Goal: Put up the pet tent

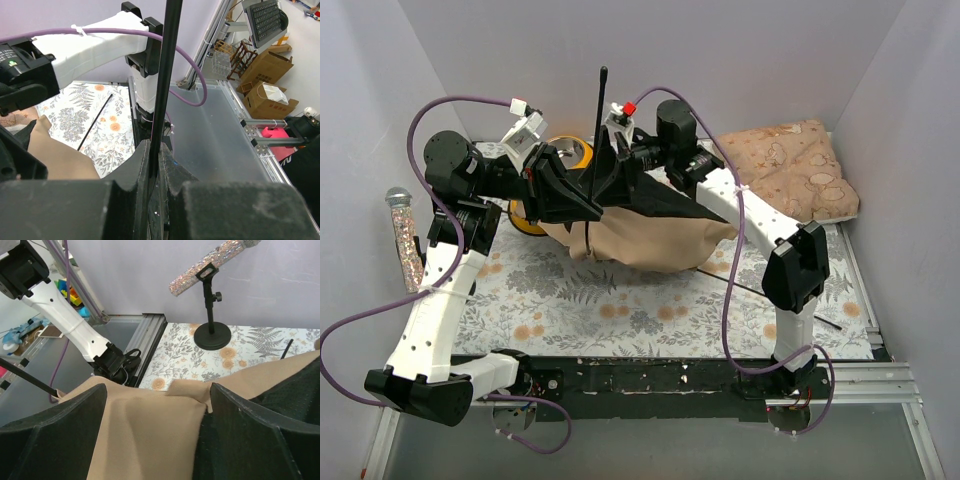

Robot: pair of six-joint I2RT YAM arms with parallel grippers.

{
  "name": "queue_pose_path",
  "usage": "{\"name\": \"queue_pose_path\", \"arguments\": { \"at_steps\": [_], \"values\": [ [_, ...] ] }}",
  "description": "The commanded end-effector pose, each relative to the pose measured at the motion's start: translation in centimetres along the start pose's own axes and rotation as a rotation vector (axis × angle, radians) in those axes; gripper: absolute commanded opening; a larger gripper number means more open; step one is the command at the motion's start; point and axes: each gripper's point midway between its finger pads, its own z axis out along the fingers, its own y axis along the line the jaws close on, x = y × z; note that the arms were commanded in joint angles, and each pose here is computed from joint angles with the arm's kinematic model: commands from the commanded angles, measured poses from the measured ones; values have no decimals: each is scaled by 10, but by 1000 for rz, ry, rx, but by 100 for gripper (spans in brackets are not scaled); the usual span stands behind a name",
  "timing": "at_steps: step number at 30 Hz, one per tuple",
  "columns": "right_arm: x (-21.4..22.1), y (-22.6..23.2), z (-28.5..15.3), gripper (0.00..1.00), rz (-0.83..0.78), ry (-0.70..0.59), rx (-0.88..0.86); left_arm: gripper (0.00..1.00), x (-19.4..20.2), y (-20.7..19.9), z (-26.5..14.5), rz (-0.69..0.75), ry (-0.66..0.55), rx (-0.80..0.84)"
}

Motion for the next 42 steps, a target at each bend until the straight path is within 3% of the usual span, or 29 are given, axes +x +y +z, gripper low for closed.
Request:
{"name": "queue_pose_path", "arguments": {
  "at_steps": [1, 20, 22, 23, 25, 26, 27, 28, 39, 42],
  "values": [
    [-36, -2, -18, 92, -79, -36, -8, 0, 16, -25, -7, -80, 75, 95],
    [8, 0, -2, 91, 156, 63, -238, 0, 19, -22, -7, -89, 82, 99],
    [13, 13, -2, 80, 169, 97, -286, 0, 19, -20, -8, -95, 79, 93],
    [14, 19, -2, 69, 168, 104, -296, 0, 19, -19, -8, -104, 77, 87],
    [13, 29, -6, 45, 166, 111, -302, 0, 19, -15, -11, -120, 74, 73],
    [13, 35, -9, 32, 174, 120, -307, 0, 18, -11, -15, -135, 69, 53],
    [12, 41, -12, 12, 156, 131, -318, 0, 18, -8, -18, -146, 65, 37],
    [7, 44, -15, 2, 144, 127, -313, 0, 18, -5, -21, -154, 62, 22],
    [-53, 22, -38, 1, 178, -20, -51, 0, 40, 36, -38, -375, -21, -112],
    [-66, 22, -38, 1, 163, -52, -5, 0, 44, 36, -38, -330, -28, -126]
  ]
}}
